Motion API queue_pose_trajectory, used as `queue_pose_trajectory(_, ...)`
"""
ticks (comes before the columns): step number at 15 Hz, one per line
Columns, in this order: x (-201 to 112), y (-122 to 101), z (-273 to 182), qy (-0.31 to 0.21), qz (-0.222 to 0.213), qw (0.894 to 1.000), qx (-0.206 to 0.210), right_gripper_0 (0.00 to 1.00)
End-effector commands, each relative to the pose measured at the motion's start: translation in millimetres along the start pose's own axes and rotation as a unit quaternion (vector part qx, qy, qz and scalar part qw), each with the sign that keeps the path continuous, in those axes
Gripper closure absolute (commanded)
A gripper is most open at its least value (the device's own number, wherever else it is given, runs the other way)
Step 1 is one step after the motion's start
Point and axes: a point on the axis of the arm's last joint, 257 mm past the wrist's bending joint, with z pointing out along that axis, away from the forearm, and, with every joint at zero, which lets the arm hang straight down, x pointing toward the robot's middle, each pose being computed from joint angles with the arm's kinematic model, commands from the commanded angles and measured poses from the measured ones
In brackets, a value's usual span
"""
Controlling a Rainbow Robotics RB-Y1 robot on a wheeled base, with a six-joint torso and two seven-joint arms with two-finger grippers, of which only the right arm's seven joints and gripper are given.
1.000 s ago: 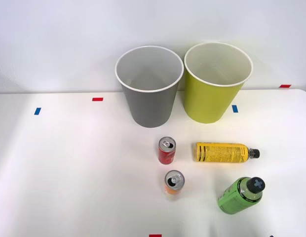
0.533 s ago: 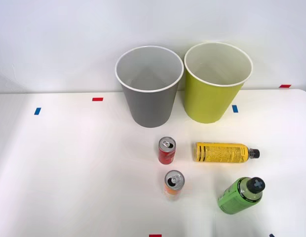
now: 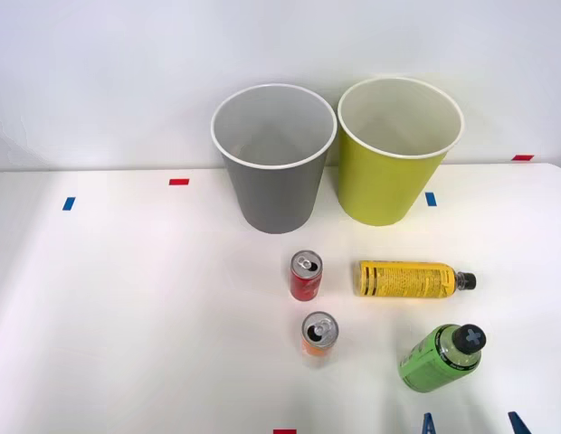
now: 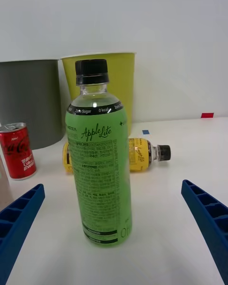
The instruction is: Put cans in the gray bin, plastic bottles in the light green bin
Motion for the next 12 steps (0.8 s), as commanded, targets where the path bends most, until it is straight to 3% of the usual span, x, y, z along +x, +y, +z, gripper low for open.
queue_pose_trajectory(1, -0.7, 3.8, 8.5, -0.006, 0.002, 1.0, -0.021, 0.0)
queue_pose_trajectory(12, -5.2, 6.1, 45.0, -0.035, -0.003, 0.999, -0.022, 0.0)
